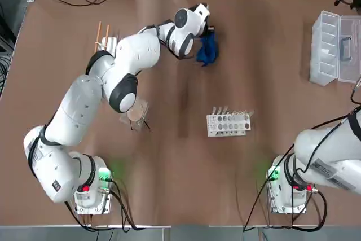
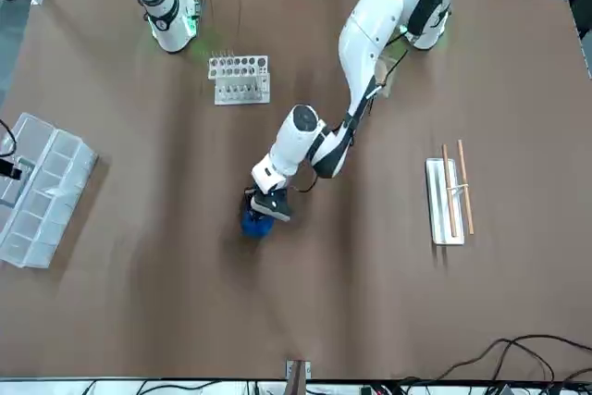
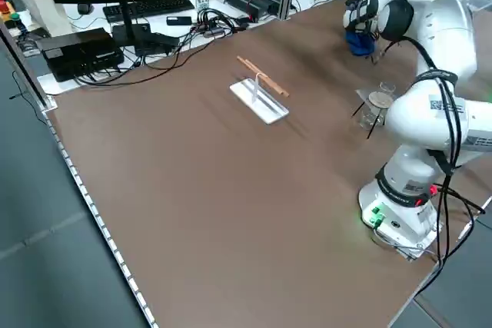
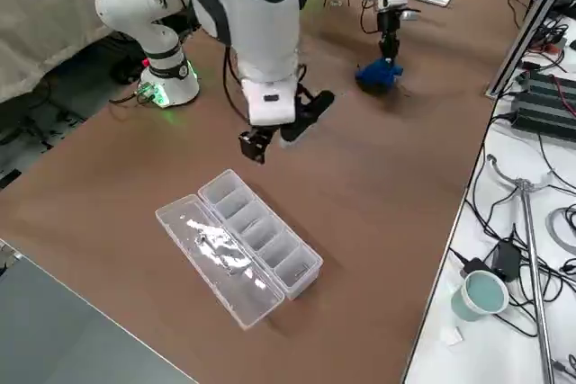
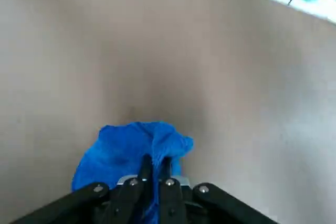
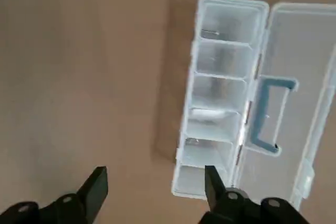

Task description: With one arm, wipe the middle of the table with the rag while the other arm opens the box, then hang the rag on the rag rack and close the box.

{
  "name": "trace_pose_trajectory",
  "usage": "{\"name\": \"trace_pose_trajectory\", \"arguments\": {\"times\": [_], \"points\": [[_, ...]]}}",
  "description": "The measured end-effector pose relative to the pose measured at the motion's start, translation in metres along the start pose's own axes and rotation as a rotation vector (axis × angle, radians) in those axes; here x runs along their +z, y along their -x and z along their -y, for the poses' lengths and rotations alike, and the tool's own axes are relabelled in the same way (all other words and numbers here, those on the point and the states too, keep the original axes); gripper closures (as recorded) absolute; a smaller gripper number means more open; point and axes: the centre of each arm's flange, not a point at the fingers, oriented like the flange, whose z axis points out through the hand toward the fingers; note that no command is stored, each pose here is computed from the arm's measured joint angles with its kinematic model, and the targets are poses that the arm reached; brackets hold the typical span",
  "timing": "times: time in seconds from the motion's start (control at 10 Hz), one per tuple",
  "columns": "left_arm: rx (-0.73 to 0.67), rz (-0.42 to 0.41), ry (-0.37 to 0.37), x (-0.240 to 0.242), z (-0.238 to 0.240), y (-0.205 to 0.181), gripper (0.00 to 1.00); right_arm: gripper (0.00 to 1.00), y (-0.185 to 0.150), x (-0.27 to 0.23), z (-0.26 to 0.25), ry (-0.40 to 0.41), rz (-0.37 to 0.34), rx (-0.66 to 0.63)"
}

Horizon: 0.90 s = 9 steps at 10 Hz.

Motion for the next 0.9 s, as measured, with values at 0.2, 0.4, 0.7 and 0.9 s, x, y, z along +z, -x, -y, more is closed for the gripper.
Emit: {"name": "trace_pose_trajectory", "arguments": {"times": [0.2,0.4,0.7,0.9], "points": [[-0.041,-0.073,0.038,-0.023,-0.005,-0.038,0.92,0.05,-0.002,-0.004,0.012,-0.003,-0.008,-0.015],[-0.071,-0.128,0.071,-0.053,-0.017,-0.073,0.92,0.01,-0.002,-0.023,0.049,0.000,-0.024,-0.049],[-0.070,-0.096,0.023,-0.025,0.008,-0.056,0.92,0.01,0.016,-0.065,0.124,0.010,-0.023,-0.034],[-0.071,-0.065,-0.005,-0.002,0.026,-0.037,0.92,0.01,0.033,-0.088,0.160,0.017,-0.025,-0.019]]}}
